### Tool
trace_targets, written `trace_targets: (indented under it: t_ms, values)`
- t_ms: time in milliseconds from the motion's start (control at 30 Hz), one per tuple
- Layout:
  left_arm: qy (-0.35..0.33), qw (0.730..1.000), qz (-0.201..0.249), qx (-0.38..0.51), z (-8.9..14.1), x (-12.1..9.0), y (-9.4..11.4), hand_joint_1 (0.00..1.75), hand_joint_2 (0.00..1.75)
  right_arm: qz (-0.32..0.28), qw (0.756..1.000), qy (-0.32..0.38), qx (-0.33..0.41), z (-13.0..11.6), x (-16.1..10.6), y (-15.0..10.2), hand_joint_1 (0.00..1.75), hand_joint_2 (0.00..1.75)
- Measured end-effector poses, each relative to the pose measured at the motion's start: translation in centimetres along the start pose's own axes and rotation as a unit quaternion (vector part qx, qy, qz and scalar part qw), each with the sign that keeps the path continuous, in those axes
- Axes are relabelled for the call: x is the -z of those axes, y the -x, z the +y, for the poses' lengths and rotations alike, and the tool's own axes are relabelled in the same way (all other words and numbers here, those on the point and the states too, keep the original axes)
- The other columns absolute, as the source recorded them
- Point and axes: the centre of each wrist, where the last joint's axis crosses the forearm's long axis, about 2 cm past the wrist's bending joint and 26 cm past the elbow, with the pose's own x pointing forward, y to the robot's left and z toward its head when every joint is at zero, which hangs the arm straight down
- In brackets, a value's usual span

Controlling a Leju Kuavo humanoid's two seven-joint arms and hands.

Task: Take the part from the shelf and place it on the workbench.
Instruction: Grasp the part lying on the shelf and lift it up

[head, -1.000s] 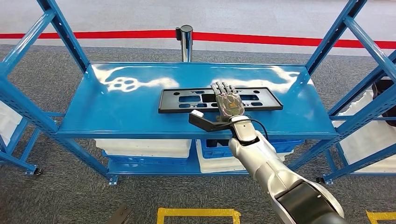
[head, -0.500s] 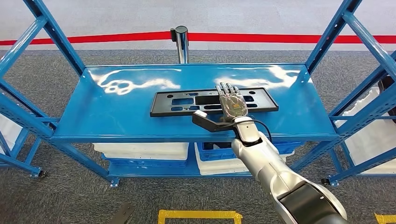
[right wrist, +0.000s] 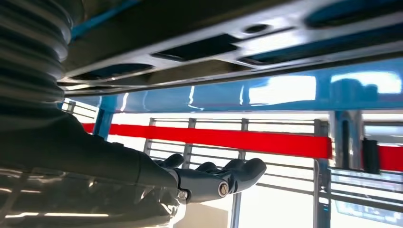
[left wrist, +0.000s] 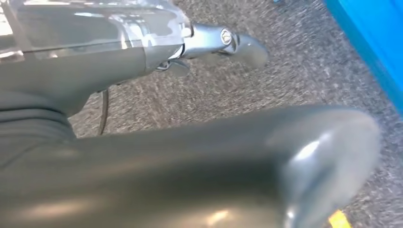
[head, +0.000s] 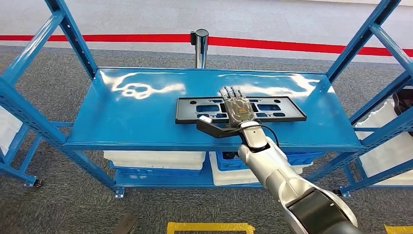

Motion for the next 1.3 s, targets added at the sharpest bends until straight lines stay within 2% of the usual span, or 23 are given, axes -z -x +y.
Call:
trace_targets:
  t_ms: [33, 100, 133, 167, 233, 1100, 1233, 1300]
  values:
    - [0.0, 1.0, 0.0, 0.0, 0.0, 0.01, -0.02, 0.0, 0.0, -0.002, 1.0, 0.0, 0.0, -0.01, 0.01, -0.01, 0.09, 1.75]
    - [0.001, 1.0, -0.002, -0.001, 0.01, 0.01, -0.02, 0.0, 0.0, -0.006, 1.0, -0.002, 0.0, 0.11, -0.06, -0.03, 0.85, 1.75]
    - [0.001, 1.0, -0.002, -0.001, 0.0, 0.01, -0.02, 0.0, 0.0, -0.007, 1.0, -0.004, 0.0, 0.21, -0.12, -0.03, 1.29, 1.75]
    - [0.002, 1.0, -0.003, -0.001, 0.0, 0.01, -0.02, 0.0, 0.0, -0.008, 1.0, -0.005, 0.0, 0.27, -0.15, -0.03, 1.63, 1.75]
    - [0.002, 1.0, -0.004, -0.002, 0.01, 0.02, -0.07, 0.0, 0.0, -0.01, 1.0, -0.007, -0.002, 0.19, -0.1, -0.03, 1.75, 1.75]
    - [0.0, 1.0, -0.004, -0.001, 0.08, 0.14, -0.45, 0.0, 0.0, -0.009, 1.0, -0.015, -0.009, 0.13, -0.04, -0.03, 1.75, 1.75]
    - [-0.002, 1.0, -0.006, -0.001, 0.09, 0.14, -0.45, 0.0, 1.75, -0.039, 0.999, 0.011, 0.007, -0.06, 0.0, 0.21, 1.75, 1.75]
    - [-0.004, 1.0, -0.011, -0.001, 0.1, 0.14, -0.45, 0.0, 1.75, -0.077, 0.995, 0.05, 0.031, -0.53, 0.17, 0.2, 1.75, 1.75]
